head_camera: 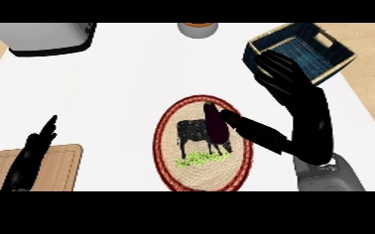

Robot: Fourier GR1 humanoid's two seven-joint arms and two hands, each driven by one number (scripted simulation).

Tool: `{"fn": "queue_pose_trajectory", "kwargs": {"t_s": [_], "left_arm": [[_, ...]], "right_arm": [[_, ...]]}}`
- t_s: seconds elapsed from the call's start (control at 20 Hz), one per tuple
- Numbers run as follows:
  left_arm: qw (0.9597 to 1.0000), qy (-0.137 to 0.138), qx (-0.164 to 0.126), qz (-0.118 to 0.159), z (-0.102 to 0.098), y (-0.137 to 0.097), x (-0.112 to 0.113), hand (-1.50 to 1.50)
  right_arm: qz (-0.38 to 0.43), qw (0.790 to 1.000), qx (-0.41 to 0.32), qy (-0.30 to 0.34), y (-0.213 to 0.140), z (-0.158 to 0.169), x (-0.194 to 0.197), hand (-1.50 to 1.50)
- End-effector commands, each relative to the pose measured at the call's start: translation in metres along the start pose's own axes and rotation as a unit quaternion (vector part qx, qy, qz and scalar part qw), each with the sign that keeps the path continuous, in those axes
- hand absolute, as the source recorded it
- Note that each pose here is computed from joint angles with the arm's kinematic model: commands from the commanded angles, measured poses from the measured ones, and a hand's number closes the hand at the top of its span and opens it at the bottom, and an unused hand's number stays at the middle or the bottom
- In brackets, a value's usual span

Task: Pick the eggplant from the placemat and place it in the basket

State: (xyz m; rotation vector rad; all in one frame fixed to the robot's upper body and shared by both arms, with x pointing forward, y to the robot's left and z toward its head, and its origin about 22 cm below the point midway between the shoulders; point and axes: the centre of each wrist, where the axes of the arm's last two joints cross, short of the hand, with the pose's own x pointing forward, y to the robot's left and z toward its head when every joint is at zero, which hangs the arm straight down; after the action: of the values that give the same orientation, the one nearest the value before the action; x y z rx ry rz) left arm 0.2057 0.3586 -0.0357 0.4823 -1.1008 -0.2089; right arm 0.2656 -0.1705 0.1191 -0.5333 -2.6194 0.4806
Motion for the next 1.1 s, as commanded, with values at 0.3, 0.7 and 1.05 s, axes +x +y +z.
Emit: {"fn": "queue_pose_trajectory", "kwargs": {"t_s": [0.3,0.7,1.05], "left_arm": [[0.9979,0.031,0.057,-0.009,0.01,0.018,-0.014,0.0],[0.999,0.014,0.042,-0.011,0.012,0.008,-0.004,0.0],[0.9996,-0.006,0.021,-0.016,0.009,-0.006,0.013,0.0]], "right_arm": [[0.258,0.958,0.038,0.117,-0.015,0.124,-0.002,-1.5],[0.317,0.92,0.183,0.141,0.003,0.205,0.064,-1.5],[0.409,0.877,0.169,0.186,0.007,0.221,0.126,-1.5]]}}
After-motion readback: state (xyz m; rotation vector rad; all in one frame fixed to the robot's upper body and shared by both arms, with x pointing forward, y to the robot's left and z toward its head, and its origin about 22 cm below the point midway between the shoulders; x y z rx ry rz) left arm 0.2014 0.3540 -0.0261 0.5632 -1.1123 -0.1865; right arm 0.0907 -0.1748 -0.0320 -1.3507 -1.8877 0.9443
